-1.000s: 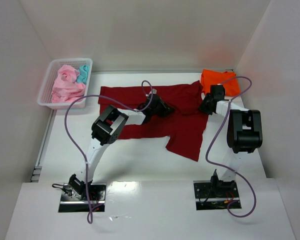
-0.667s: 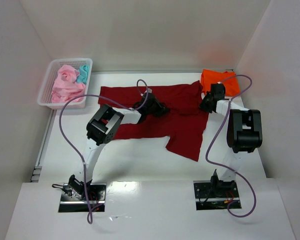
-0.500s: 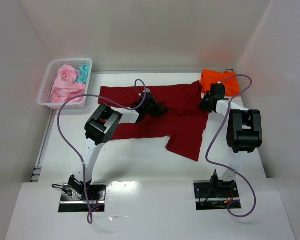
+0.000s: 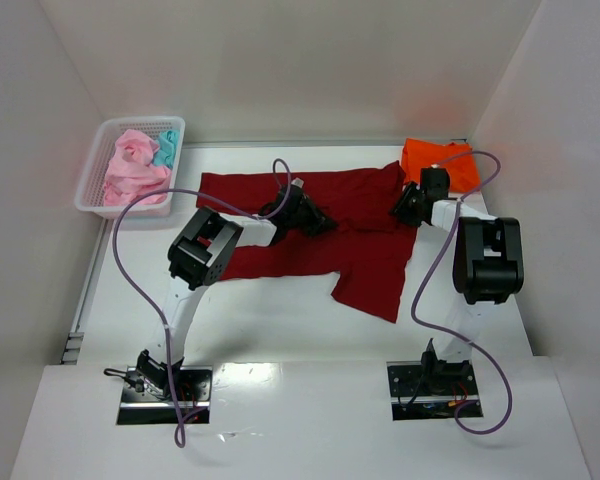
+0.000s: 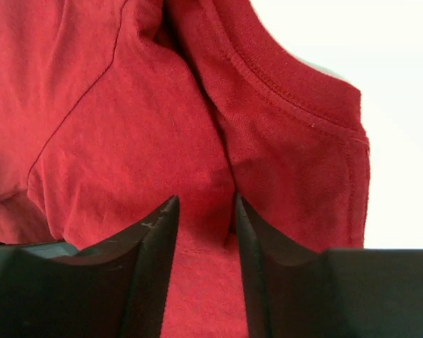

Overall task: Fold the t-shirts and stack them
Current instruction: Grap the side of the flattened tshirt closest away from the robot with both arms

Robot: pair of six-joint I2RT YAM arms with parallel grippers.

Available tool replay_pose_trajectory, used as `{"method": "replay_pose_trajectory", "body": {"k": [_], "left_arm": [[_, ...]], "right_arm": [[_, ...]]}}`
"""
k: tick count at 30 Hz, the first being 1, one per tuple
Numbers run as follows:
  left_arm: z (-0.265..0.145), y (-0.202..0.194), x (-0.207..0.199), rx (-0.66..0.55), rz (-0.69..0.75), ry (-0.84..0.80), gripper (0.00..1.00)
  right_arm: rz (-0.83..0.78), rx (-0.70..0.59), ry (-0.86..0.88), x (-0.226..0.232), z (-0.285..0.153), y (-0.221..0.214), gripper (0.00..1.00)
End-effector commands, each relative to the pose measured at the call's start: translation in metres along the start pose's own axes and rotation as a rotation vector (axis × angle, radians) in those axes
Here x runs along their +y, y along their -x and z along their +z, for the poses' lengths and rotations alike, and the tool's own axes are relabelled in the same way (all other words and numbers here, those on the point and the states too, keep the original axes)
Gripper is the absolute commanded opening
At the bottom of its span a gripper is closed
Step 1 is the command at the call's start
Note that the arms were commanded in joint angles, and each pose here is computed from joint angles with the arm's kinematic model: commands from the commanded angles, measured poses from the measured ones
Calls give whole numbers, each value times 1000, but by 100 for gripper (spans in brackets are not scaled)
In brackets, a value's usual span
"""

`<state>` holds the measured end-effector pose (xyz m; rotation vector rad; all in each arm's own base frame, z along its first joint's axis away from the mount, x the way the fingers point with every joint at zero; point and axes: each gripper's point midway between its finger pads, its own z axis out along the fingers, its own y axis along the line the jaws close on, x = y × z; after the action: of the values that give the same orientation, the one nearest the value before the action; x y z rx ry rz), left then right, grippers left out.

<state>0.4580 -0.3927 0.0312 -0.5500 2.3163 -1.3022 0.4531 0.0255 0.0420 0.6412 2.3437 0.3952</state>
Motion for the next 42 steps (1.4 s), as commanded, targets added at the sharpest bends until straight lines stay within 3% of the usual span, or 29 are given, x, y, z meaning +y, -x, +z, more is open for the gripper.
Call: {"method": "replay_pose_trajectory", "body": {"k": [1, 6, 10, 13, 25, 39, 42], "left_arm": [[-9, 3, -42, 33, 76, -109, 2], [-12, -2, -37, 50, 77, -91, 2], [-14, -1, -39, 51, 96, -89, 2], [-15, -5, -40, 71, 96, -97, 2], [-32, -3, -49, 99, 121, -114, 2], [-37, -17, -39, 173, 127, -96, 2], [-38, -21, -34, 195, 126, -78, 13]], "right_arm": [[-5, -20, 36, 6, 4, 8, 42], [7, -12, 31, 4, 6, 6, 32], [7, -7, 39, 6, 8, 6, 16], [9, -3, 20, 5, 4, 8, 13], [1, -50, 20, 16, -32, 32, 13], [19, -2, -48, -5, -22, 17, 14], [21, 14, -58, -9, -19, 11, 16]]}}
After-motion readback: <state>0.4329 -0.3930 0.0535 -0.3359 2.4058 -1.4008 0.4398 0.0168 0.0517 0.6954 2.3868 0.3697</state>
